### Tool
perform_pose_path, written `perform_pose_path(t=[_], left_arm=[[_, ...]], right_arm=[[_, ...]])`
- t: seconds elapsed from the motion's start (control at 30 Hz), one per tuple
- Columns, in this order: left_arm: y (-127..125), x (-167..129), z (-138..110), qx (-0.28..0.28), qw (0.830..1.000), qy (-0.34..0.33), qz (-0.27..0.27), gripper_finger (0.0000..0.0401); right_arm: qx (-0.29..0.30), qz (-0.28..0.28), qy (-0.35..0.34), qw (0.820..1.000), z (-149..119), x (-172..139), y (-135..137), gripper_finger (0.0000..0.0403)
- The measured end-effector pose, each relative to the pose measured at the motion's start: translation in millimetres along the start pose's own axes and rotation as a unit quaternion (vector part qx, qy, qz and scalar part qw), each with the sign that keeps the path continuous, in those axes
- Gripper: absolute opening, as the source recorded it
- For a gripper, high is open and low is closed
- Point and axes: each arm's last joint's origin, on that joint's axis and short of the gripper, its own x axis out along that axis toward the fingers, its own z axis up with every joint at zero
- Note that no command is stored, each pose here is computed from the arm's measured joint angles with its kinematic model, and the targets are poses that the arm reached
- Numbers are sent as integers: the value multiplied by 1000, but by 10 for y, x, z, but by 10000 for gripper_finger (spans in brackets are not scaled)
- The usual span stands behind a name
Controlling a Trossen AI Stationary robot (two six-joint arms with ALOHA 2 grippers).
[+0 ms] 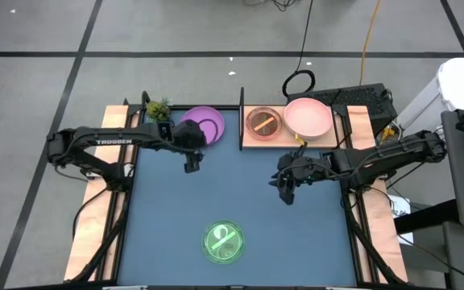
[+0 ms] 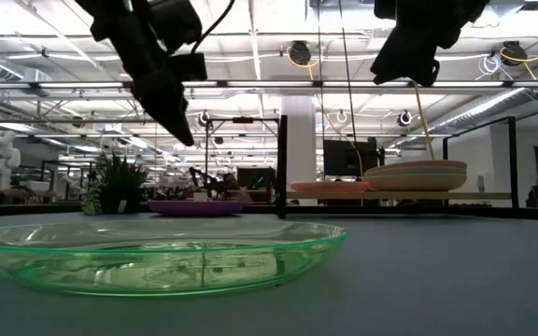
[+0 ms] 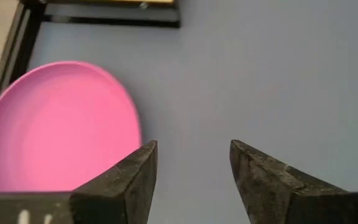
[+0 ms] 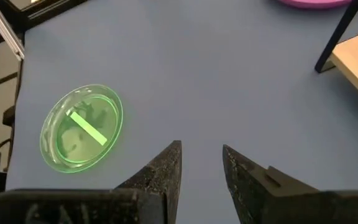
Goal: Place and stack plates onto a shelf
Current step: Stack the purple plate on the light brown plate on the shelf
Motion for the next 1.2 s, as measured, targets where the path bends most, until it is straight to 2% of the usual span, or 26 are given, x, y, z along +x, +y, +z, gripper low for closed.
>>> perform_pose_path(t=[0.17,0.47,0.7,1.0,1.2], left_arm=[[183,134,-123,23,999,25,14,198],[348,400,-359,100,992,79,2,198],[473,544,-404,133,988,80,1,197],[553,827,-561,123,983,136,-21,197],[565,896,-561,123,983,138,-14,195]], right_arm=[[-19,-5,9,1000,-17,1,-10,102],[-53,-6,11,999,-20,0,-14,102],[-77,-13,14,997,-18,2,-38,102],[-65,-29,10,997,28,14,-126,102],[-60,-34,8,998,44,18,-158,102]])
